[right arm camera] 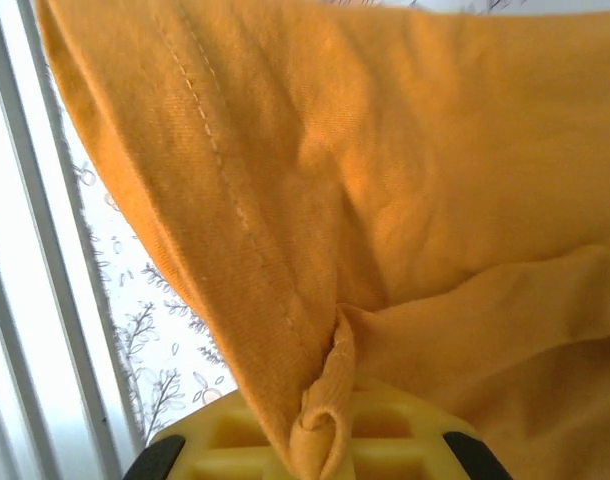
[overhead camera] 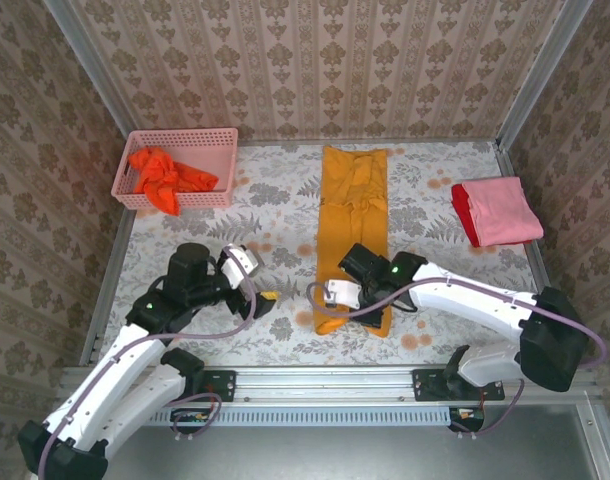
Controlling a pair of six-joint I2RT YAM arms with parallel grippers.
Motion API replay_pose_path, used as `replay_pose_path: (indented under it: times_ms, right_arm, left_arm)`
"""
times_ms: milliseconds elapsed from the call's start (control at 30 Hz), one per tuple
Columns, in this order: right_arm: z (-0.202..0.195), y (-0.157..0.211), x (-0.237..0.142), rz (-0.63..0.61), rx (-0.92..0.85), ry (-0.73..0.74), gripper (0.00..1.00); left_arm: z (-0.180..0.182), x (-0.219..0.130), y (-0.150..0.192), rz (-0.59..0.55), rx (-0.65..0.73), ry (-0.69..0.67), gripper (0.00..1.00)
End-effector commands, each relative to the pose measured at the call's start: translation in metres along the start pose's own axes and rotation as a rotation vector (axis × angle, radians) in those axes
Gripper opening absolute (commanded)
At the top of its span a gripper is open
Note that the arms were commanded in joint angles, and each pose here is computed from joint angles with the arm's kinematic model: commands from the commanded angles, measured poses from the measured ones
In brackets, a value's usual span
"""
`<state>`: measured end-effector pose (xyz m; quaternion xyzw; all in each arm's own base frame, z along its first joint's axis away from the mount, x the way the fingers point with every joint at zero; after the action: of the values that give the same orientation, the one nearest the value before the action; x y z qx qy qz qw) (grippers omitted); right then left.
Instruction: Fold and stack the t-shirts
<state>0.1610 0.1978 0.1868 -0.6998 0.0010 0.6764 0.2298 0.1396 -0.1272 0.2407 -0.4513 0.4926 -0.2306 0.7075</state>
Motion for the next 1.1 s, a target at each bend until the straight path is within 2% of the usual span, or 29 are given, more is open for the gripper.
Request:
replay_pose_path:
  times_ms: [0, 467, 1067]
  right_arm:
    - [-0.019, -0.007, -0.024, 0.009, 0.015, -0.026, 0.0]
    - [-0.146, -0.038, -0.017, 0.062, -0.018, 0.078, 0.0]
    - [-0.232, -0.045, 0.01, 0.083, 0.018, 0.114, 0.0]
  left_arm:
    - [-0.002, 0.004, -0.004, -0.054, 0.088, 0.042, 1.0]
    - [-0.001, 0.016, 0.01, -0.019, 0.11, 0.067, 1.0]
    - [0.001, 0.025, 0.013, 0.005, 0.069, 0.12, 1.0]
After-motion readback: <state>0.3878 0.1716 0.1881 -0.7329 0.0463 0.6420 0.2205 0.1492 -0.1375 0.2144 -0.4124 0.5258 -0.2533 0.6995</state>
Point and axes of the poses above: each hand's point on the last joint's axis, 136 mm out from that joint toward the fingers, its own x axis out along the fingers, its own z axis along the line the jaws close on, y = z × x, the point moved 9 cm from there along -x, back along the fingers, and after that the axes turned 6 degrees about x, right-handed, at the moved point
